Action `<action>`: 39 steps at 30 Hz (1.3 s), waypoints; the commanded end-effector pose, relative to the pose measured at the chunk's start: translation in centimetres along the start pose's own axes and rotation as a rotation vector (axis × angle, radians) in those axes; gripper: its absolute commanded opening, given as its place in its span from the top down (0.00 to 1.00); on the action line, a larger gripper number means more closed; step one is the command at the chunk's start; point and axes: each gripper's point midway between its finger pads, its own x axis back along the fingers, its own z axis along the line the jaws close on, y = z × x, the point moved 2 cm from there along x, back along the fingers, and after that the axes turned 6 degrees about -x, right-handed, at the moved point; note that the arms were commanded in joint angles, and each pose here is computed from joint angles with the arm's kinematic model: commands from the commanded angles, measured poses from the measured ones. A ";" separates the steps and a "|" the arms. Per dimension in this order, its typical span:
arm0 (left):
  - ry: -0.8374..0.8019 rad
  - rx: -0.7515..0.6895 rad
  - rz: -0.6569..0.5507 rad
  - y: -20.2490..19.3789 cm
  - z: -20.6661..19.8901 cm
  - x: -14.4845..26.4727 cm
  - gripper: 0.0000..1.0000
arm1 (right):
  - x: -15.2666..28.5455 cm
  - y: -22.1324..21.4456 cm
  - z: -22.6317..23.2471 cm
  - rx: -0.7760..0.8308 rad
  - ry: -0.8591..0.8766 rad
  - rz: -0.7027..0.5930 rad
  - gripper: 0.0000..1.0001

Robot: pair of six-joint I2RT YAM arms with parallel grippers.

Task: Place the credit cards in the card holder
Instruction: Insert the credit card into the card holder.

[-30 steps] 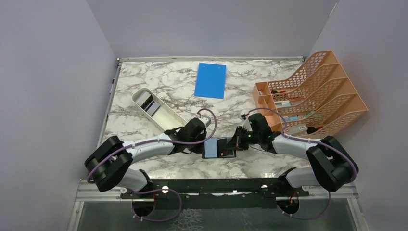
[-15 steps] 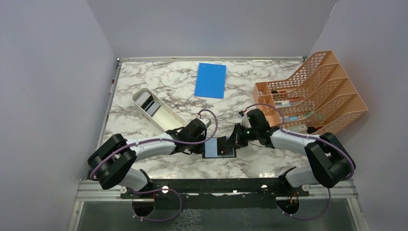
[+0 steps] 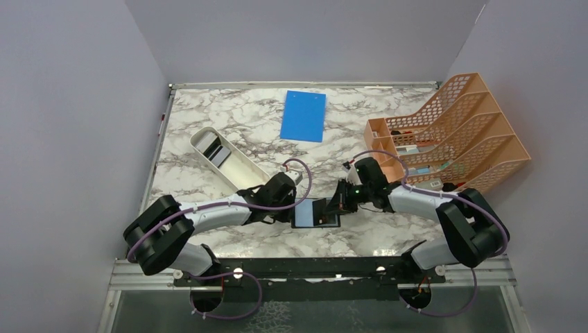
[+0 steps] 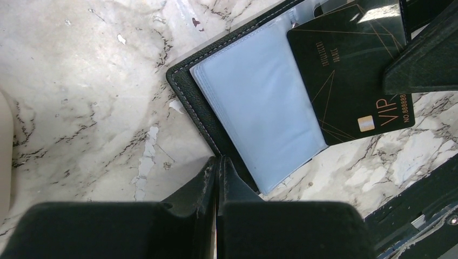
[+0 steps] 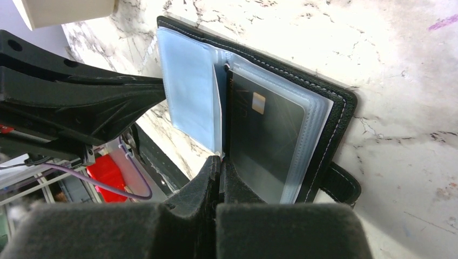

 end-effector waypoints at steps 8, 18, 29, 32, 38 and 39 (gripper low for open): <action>-0.010 0.006 -0.028 0.5 -0.3 -0.1 0.96 | -1.0 0.1 -0.7 0.006 0.008 0.027 0.99; -0.016 0.006 -0.014 0.1 -0.4 -0.4 0.96 | -1.5 0.4 -0.5 0.003 0.026 0.027 0.99; -0.022 0.013 -0.018 0.0 -0.4 -0.5 0.96 | -1.9 0.8 0.2 -0.006 0.079 0.020 0.99; -0.027 0.015 -0.023 0.0 -0.5 -0.3 0.96 | -2.0 0.7 0.1 -0.016 0.074 0.021 0.95; -0.028 0.042 -0.031 -0.2 -0.5 -0.1 0.96 | -1.6 1.1 -1.4 -0.036 -0.046 -0.023 0.74; -0.032 0.042 -0.032 -0.2 -0.6 -0.1 0.96 | -1.3 1.4 -1.9 -0.040 -0.098 -0.045 0.70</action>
